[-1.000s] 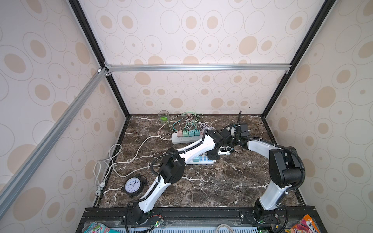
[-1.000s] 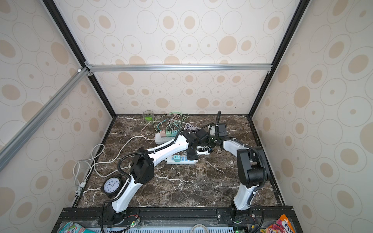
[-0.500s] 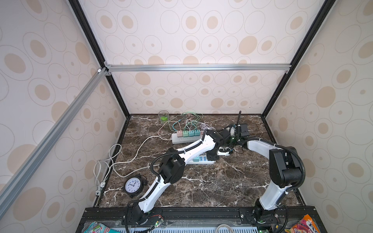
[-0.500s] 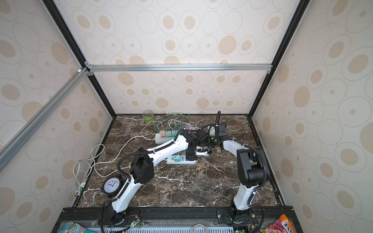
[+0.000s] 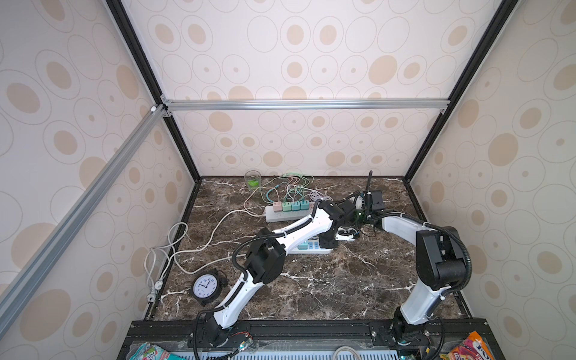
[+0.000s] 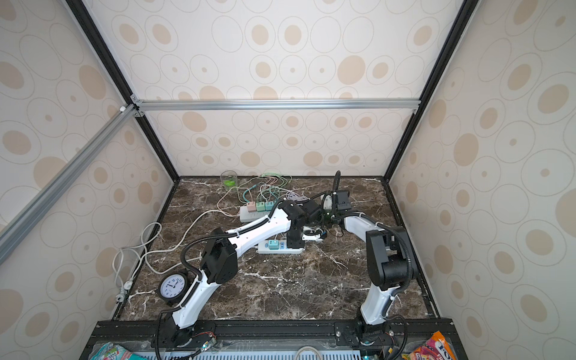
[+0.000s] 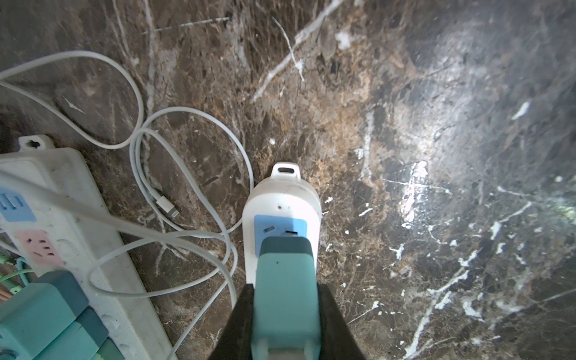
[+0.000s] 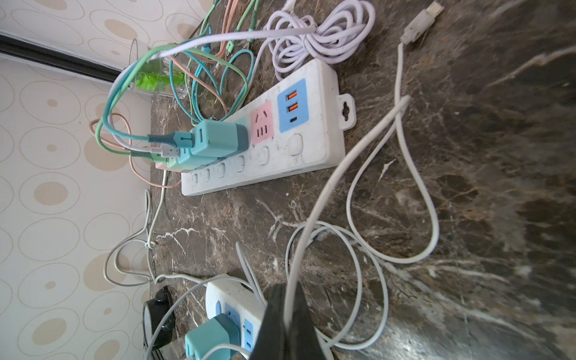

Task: Insert plugs into power strip
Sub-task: Place the power cord at the center of the table.

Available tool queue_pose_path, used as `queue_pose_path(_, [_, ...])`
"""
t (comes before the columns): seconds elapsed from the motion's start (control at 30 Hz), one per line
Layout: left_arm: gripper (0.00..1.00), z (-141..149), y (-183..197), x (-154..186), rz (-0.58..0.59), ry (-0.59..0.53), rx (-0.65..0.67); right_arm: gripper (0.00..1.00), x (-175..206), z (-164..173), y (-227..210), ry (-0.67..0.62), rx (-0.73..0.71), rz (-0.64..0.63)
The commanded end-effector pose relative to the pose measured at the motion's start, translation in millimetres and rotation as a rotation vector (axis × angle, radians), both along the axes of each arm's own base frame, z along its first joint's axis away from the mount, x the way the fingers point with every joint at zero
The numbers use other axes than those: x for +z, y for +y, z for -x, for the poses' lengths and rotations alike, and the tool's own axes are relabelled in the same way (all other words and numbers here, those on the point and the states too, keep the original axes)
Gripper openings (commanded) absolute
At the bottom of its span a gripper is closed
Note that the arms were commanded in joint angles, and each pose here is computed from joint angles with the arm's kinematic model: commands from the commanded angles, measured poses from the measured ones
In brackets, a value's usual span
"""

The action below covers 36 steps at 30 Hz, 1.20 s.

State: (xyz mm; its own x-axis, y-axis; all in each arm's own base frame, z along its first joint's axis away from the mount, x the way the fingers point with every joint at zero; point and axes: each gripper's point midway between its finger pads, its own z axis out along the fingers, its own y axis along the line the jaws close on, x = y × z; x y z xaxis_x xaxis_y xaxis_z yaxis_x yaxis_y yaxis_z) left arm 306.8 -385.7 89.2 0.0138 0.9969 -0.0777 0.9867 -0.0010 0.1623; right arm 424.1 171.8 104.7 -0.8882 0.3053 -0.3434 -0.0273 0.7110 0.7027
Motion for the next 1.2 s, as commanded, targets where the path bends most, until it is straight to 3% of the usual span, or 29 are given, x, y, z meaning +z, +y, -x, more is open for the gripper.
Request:
queue_pose_path(0.0, [0.00, 8.2, 2.7, 22.5, 0.024, 0.000, -0.040, 0.00, 2.1, -2.5, 3.1, -0.008, 0.008, 0.005])
queue_pose_path(0.23, [0.00, 2.7, 12.9, 5.1, -0.049, -0.013, -0.031, 0.00, 1.4, -2.3, 2.4, -0.007, 0.011, 0.013])
queue_pose_path(0.53, [0.00, -2.2, 9.0, -10.6, -0.044, 0.019, -0.059, 0.00, 1.6, -2.5, 3.2, -0.003, 0.017, 0.012])
queue_pose_path(0.73, [0.00, -13.2, 3.5, -12.7, -0.017, -0.003, -0.077, 0.00, -5.7, 2.3, 1.2, 0.023, 0.023, 0.033])
queue_pose_path(1.0, [0.00, -17.6, 5.7, -42.4, -0.054, -0.008, -0.100, 0.00, -11.3, 4.7, -0.4, 0.045, 0.022, 0.045])
queue_pose_path(1.17, [0.00, -35.0, 3.0, -42.3, -0.054, -0.054, -0.124, 0.00, -13.4, 6.7, 0.1, 0.053, 0.021, 0.043])
